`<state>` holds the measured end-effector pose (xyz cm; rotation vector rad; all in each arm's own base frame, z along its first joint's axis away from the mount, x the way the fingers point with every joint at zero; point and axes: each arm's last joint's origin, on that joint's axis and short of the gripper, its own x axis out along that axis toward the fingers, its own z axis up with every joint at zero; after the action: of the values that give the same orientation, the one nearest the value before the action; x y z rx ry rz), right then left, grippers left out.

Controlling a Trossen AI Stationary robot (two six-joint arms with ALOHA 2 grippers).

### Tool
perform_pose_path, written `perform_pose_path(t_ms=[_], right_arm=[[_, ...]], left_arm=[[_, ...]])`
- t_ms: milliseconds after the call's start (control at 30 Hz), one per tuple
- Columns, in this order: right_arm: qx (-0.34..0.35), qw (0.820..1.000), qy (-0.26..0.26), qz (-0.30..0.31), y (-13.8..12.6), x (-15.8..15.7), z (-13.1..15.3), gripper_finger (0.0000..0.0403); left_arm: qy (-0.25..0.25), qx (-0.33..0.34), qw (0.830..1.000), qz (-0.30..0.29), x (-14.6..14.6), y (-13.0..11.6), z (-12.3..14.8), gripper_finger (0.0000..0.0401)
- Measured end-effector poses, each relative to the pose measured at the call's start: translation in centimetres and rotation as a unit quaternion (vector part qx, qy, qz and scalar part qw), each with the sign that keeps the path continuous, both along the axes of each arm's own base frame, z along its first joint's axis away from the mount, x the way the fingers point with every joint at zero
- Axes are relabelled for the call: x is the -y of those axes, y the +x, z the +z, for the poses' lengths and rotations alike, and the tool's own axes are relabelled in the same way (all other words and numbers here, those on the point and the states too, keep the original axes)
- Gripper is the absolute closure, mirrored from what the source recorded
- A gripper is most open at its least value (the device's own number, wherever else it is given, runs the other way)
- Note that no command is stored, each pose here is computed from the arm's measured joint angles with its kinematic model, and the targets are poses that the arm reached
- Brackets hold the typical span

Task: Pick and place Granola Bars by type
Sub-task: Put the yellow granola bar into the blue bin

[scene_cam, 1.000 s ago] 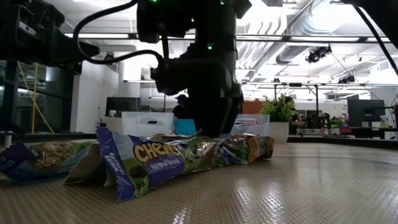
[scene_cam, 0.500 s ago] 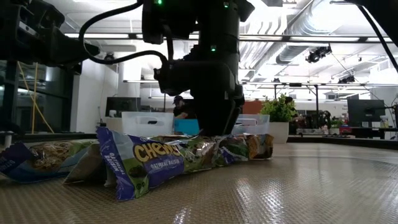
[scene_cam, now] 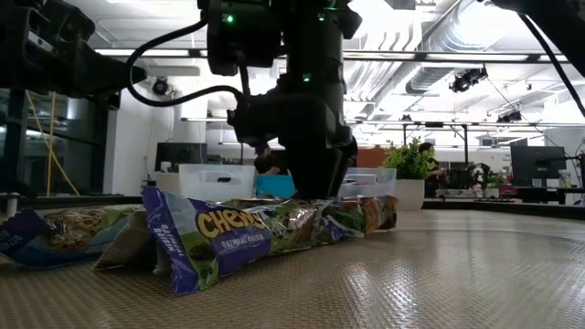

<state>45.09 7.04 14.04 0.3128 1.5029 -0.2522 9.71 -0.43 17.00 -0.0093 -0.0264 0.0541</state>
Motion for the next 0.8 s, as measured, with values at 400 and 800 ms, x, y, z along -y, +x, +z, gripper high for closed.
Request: perform_pose_path(t_ms=[400,800], right_arm=[[0.044,0.999,0.003,-0.023,1.6,2.0,2.3,0.0356],[0.169,0.986,-0.003,-0.007,4.0,2.4,9.3,0.0360]], left_arm=[[0.000,0.000,1.000,0.000,0.0,0.0,0.0,0.0400],[0.000,0.000,1.000,0.000,0.0,0.0,0.0,0.0400]])
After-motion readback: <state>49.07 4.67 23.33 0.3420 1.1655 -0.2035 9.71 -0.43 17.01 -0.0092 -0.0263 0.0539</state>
